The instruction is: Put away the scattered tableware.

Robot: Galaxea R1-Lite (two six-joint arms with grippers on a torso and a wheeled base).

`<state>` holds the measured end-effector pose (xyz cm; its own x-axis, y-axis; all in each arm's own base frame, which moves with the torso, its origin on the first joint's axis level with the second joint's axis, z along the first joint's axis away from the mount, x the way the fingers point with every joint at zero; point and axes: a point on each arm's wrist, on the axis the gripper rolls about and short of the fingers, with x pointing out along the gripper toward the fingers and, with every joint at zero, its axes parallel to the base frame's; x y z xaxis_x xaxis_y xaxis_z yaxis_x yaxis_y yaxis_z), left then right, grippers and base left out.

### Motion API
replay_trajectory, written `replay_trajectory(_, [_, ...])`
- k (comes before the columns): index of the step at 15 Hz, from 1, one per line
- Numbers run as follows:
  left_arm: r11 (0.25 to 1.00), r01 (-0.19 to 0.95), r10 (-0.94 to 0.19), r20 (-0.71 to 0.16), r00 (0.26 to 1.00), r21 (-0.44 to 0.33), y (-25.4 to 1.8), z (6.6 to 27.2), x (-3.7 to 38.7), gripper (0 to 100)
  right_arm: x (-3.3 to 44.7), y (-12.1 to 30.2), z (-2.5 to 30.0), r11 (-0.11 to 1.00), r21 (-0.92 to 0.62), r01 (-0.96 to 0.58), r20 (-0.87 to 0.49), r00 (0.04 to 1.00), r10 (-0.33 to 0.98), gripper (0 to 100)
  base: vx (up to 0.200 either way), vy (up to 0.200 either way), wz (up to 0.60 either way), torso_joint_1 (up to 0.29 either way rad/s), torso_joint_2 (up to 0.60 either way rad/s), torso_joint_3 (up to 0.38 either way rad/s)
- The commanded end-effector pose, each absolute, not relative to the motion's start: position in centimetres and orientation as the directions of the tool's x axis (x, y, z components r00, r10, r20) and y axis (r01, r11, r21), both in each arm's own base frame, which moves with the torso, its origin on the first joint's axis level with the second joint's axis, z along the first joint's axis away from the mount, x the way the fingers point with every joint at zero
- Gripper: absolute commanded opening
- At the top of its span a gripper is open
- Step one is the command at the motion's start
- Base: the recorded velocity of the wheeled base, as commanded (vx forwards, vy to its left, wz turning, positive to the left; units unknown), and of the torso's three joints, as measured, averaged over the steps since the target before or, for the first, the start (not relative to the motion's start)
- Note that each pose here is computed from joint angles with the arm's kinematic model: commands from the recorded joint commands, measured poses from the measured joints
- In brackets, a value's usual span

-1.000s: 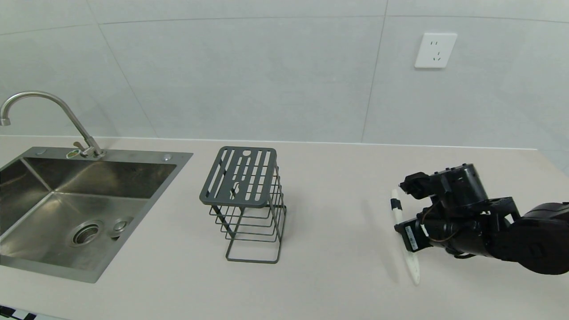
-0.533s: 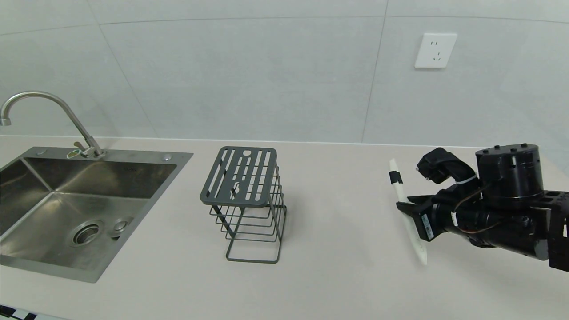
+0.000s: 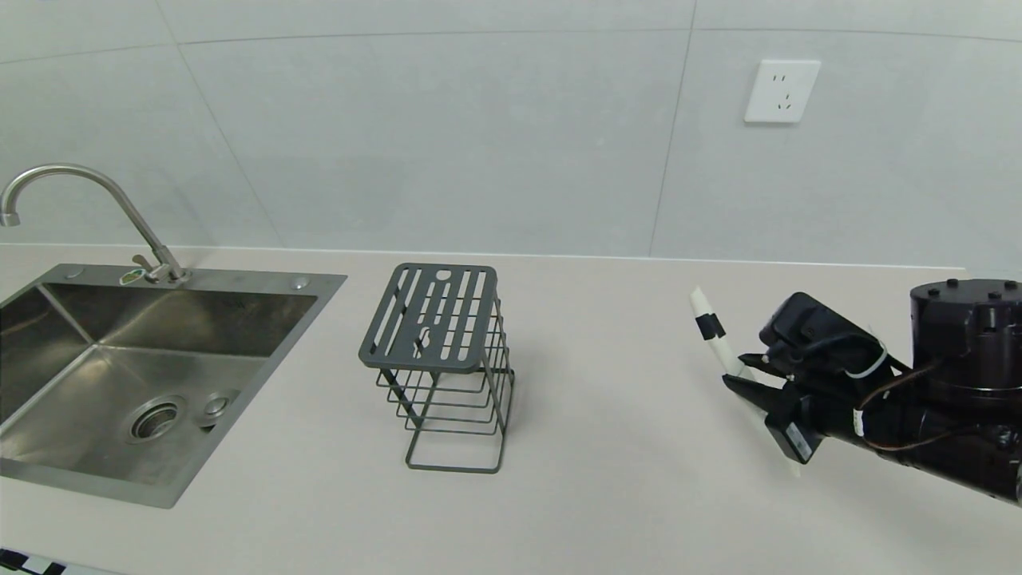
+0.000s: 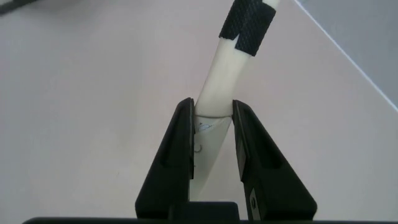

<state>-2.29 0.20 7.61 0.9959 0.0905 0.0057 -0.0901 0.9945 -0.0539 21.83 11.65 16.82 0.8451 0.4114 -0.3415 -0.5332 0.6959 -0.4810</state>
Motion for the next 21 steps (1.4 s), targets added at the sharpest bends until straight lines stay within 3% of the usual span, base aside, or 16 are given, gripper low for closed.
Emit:
replay_trajectory(1, [0.994,-0.091,0.092,0.006,0.996,-0.054,0.2,7.6,-2.3,100,21.4,12.2,16.6,0.672,-0.482,-0.563,-0.350,0.826,0.441,0,0.000,0.000,0.00,0.000,0.00,0.000])
replay_trajectory(12, [0.995,-0.088,0.089,0.006,0.996,-0.053,0.2,7.6,-2.3,100,21.2,18.1,16.4,0.547,-0.471,-0.693,-0.340,0.714,0.612,0,0.000,0.000,0.00,0.000,0.00,0.000])
replay_trajectory(17, [0.995,-0.088,0.089,0.008,0.996,-0.051,0.2,7.6,-2.3,100,20.5,18.4,17.4,0.543,-0.458,-0.704,-0.298,0.697,0.653,0,0.000,0.000,0.00,0.000,0.00,0.000])
replay_trajectory(20, [0.996,-0.086,0.086,0.108,0.990,-0.004,0.2,8.7,-2.3,100,20.1,18.7,18.0,0.508,-0.423,-0.750,-0.277,0.641,0.715,0,0.000,0.000,0.00,0.000,0.00,0.000])
replay_trajectory(21, [0.999,-0.047,0.046,0.234,0.971,-0.001,0.1,10.0,-2.6,100,19.7,18.9,18.2,0.457,-0.407,-0.791,-0.269,0.582,0.768,0,0.000,0.000,0.00,0.000,0.00,0.000])
